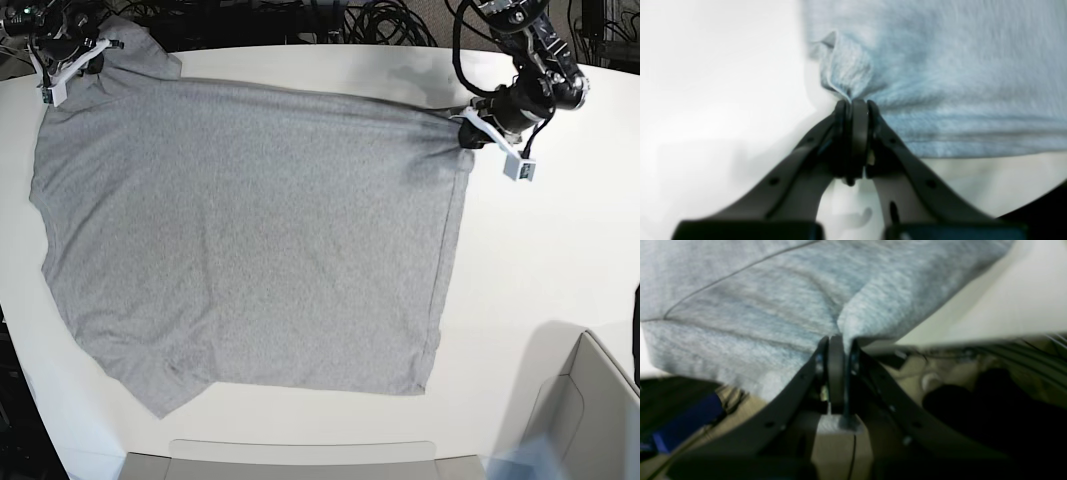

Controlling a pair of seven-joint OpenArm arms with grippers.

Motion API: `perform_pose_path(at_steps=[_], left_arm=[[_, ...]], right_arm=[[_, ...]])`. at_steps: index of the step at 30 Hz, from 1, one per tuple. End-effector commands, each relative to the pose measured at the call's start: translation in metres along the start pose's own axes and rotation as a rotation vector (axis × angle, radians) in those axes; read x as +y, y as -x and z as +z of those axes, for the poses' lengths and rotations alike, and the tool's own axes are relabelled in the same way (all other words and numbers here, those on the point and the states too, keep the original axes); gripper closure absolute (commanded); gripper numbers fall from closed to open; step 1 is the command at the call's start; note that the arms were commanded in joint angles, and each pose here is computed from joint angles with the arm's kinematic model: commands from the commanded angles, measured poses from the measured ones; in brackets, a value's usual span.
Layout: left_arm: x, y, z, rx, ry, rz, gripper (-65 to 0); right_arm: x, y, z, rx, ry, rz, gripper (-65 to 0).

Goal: Fold the T-shirt properly
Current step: 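Lift both shoulder corners and pull them apart to stretch the shirt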

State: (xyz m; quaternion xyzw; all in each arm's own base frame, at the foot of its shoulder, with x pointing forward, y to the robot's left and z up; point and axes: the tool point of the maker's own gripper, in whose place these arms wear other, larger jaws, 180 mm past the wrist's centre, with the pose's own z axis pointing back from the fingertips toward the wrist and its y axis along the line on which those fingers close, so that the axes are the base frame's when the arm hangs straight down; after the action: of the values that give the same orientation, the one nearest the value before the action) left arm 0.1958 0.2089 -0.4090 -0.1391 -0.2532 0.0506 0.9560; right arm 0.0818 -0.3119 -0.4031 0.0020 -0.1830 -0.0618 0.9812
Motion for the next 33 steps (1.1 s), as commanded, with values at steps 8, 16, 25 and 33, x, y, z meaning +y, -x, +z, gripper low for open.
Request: perform_pose_path(at_steps=[8, 16, 25, 33], left_arm=[[0.021, -0.011, 0.037, -0.07, -0.114, -0.049, 0.0], [0.02, -0.013, 0.037, -0.077, -0.113, -0.048, 0.0], [0.003, -0.043, 0.028, -0.143, -0.082, 0.016, 0.0], [-0.019, -0.081, 0.019, -0.206, -0.039, 0.055, 0.0]], right_arm=[[-0.008, -0.018, 0.031, -0.044, 0.096, 0.111, 0.0], [-0.013, -0.048, 0.044, -0.103, 0.174, 0.163, 0.0], [-0.023, -0.081, 0.047, -0.155, 0.236, 0.184, 0.0], [-0.021, -0.117, 0.042, -0.152, 0.302, 0.284, 0.0]])
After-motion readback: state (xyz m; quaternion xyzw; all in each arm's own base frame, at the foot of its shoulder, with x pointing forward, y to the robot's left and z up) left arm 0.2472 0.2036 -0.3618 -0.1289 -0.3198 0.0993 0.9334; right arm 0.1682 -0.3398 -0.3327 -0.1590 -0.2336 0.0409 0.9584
